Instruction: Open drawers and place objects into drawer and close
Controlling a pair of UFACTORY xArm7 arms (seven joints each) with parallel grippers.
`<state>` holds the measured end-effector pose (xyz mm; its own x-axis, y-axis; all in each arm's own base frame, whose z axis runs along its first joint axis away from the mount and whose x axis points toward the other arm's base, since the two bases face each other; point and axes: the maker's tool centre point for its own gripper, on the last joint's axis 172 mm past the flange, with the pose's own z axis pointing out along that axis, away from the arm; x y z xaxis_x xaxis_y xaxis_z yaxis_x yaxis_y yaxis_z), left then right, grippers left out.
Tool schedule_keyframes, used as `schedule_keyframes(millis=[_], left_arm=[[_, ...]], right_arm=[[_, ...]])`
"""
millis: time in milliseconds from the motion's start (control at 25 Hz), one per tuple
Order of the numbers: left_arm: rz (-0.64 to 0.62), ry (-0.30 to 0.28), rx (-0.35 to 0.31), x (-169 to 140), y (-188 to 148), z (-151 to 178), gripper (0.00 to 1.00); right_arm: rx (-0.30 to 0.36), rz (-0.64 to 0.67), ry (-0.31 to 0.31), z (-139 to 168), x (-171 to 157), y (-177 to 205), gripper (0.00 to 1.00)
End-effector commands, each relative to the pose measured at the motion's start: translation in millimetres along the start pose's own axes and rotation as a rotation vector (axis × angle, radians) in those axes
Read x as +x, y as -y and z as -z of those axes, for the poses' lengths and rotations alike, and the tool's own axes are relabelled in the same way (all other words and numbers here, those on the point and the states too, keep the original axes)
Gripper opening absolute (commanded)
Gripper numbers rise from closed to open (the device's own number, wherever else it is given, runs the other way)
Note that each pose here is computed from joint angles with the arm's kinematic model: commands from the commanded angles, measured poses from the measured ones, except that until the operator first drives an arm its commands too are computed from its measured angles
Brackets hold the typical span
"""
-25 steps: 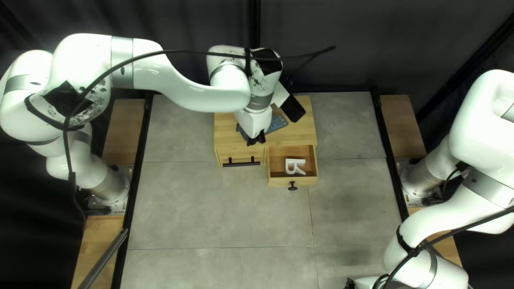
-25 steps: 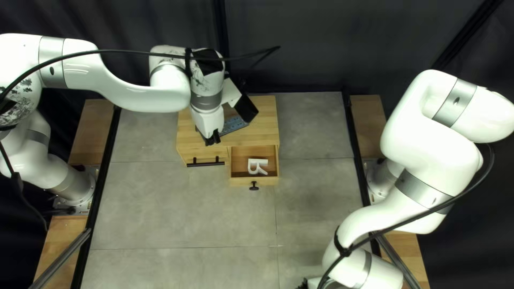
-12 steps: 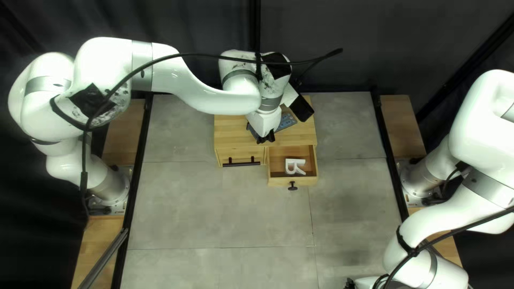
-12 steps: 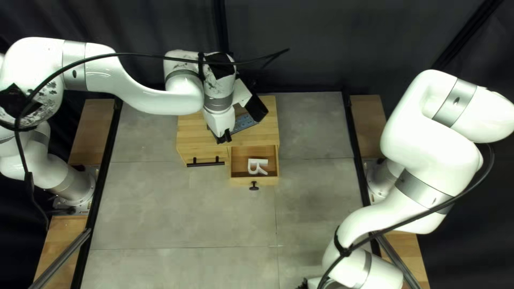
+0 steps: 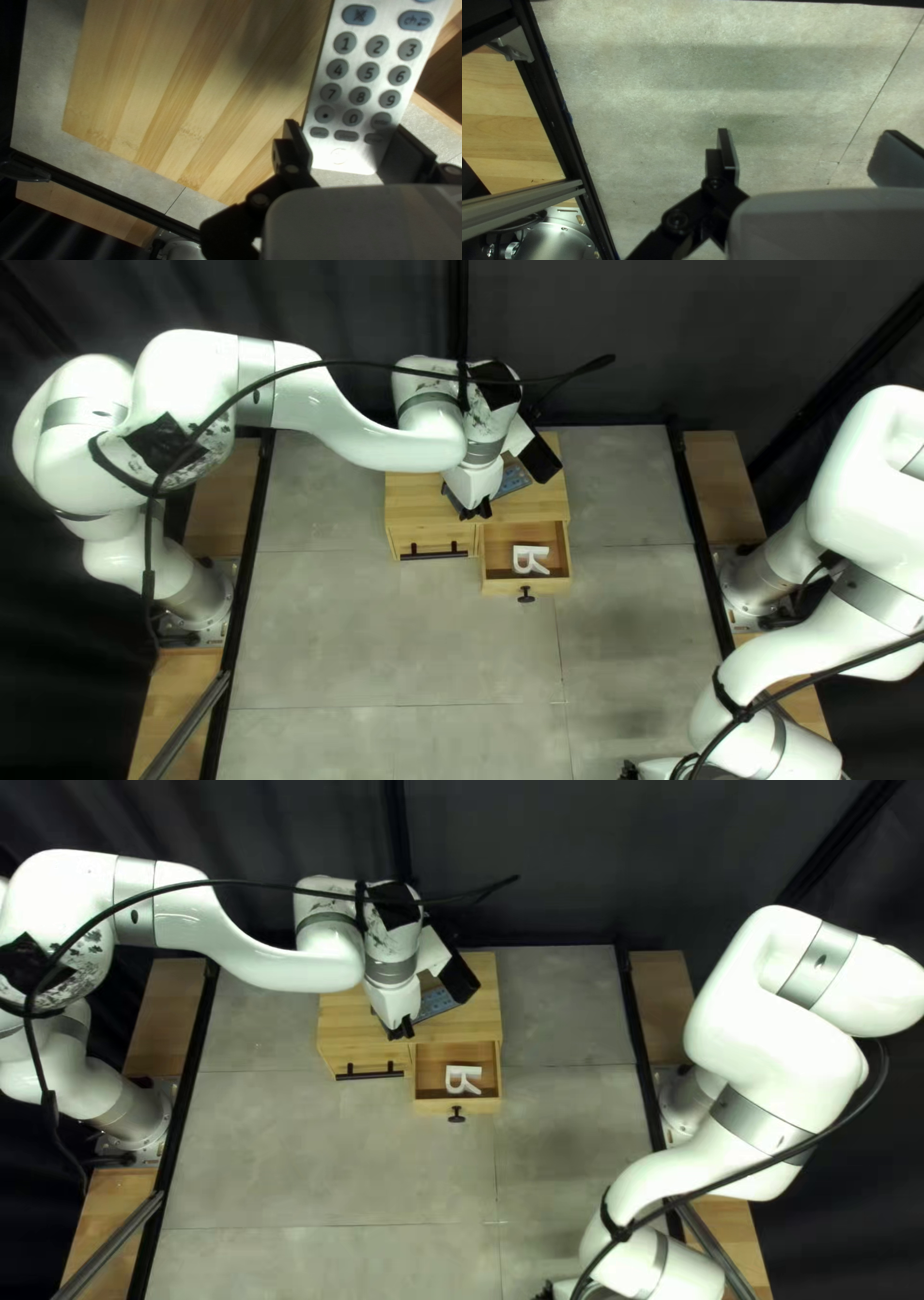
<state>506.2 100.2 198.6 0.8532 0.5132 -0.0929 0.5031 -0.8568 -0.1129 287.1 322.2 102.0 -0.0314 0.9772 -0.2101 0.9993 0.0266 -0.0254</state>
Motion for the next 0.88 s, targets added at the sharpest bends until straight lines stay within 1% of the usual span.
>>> schedule_keyframes(millis=[40, 80, 120, 160, 200, 240, 560, 720, 840, 880], left_arm=[[-0.01, 0.003, 0.007, 5, 0, -4, 0.23], [-0.011, 0.005, 0.009, 6, 1, -5, 0.25], [-0.012, 0.005, 0.01, 7, 2, -6, 0.38], [-0.012, 0.005, 0.009, 8, 3, -6, 0.46], [-0.011, 0.004, 0.008, 8, 3, -6, 0.97], [-0.01, 0.004, 0.008, 8, 3, -6, 1.0], [-0.009, -0.014, 0.017, -3, 6, 17, 1.0], [-0.009, -0.022, 0.021, -29, -8, 31, 1.0], [-0.053, -0.036, 0.023, -63, -34, 41, 1.0], [-0.082, -0.046, 0.032, -80, -46, 46, 1.0]], right_arm=[[0.0, 0.0, 0.0, 0, 0, 0, 1.0], [0.0, 0.0, 0.0, 0, 0, 0, 1.0], [0.0, 0.0, 0.0, 0, 0, 0, 1.0], [0.0, 0.0, 0.0, 0, 0, 0, 1.0], [0.0, 0.0, 0.0, 0, 0, 0, 1.0], [0.0, 0.0, 0.0, 0, 0, 0, 1.0], [0.0, 0.0, 0.0, 0, 0, 0, 1.0], [0.0, 0.0, 0.0, 0, 0, 0, 1.0], [0.0, 0.0, 0.0, 0, 0, 0, 1.0], [0.0, 0.0, 0.0, 0, 0, 0, 1.0]])
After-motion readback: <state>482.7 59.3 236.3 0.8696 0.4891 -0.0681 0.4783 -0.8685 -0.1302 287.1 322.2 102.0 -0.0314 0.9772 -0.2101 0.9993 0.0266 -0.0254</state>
